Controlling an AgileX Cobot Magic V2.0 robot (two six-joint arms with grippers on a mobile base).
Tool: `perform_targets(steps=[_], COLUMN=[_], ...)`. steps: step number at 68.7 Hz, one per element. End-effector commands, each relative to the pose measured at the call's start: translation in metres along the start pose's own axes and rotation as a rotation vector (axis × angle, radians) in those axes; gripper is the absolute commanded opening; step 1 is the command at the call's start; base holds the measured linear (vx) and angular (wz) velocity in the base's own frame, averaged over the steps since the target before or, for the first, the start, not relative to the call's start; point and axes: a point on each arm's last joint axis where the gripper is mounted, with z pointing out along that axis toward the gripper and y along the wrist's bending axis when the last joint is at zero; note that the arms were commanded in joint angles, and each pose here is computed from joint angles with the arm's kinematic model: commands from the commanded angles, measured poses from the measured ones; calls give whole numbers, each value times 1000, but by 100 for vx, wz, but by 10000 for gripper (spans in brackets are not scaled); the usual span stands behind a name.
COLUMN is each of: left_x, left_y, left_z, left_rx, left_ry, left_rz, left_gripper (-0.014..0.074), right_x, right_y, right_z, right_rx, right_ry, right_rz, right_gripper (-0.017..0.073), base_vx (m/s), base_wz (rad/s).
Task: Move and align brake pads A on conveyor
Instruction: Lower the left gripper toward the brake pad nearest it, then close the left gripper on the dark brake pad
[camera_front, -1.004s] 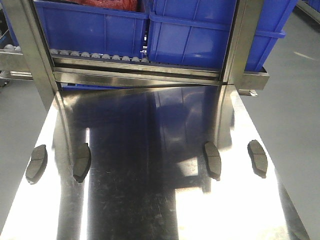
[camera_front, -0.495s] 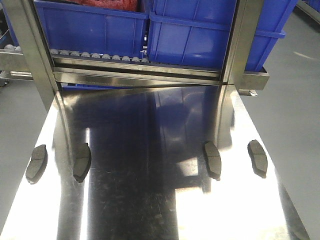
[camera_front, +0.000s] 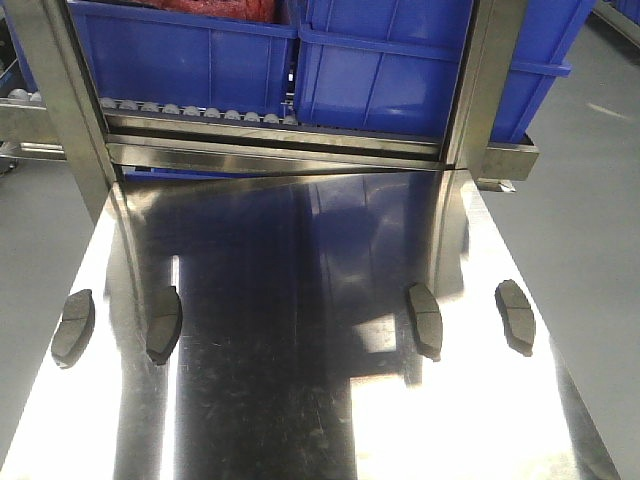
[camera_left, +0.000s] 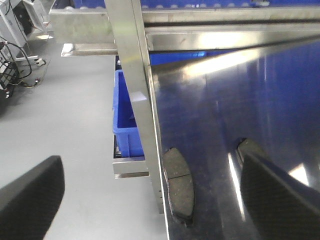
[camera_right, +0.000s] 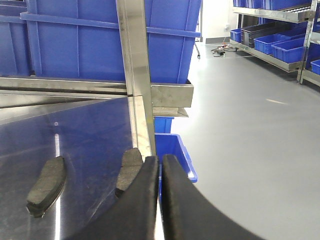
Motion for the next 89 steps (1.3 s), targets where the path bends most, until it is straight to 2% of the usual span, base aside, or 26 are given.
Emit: perform_targets(steps=[1, 9, 22, 36, 52, 57, 69, 89], left_x=[-19, -27, -40, -40, -34, -31, -24, -10], left_y=[0, 0, 0, -1, -1, -3, -11, -13], left_z=[7, 35, 90, 153, 197, 208, 227, 238], left_rx=[6, 9, 6, 6, 20, 30, 121, 132], left_ry=[-46, 76, 279, 499, 725, 770, 825, 887], left_rz=[-25, -26, -74, -60, -13, -23, -28, -33], left_gripper=[698, 668, 640, 632, 629, 625, 611, 593], right_x=[-6, -6, -6, -6, -6, -6, -6, -6], right_y=[0, 0, 0, 0, 0, 0, 0, 0], right_z=[-1, -1, -1, -1, -1, -1, -1, -1], right_rx=[2, 2, 2, 2, 2, 2, 2, 2], right_ry=[-83, -83, -83, -83, -82, -82, -82, -82], right_rz=[-7, -7, -7, -7, -7, -7, -7, -7], right_gripper=[-9, -9, -9, -9, -9, -9, -9, -9], base_vx=[0, 0, 0, 0, 0, 0, 0, 0], base_wz=[0, 0, 0, 0, 0, 0, 0, 0])
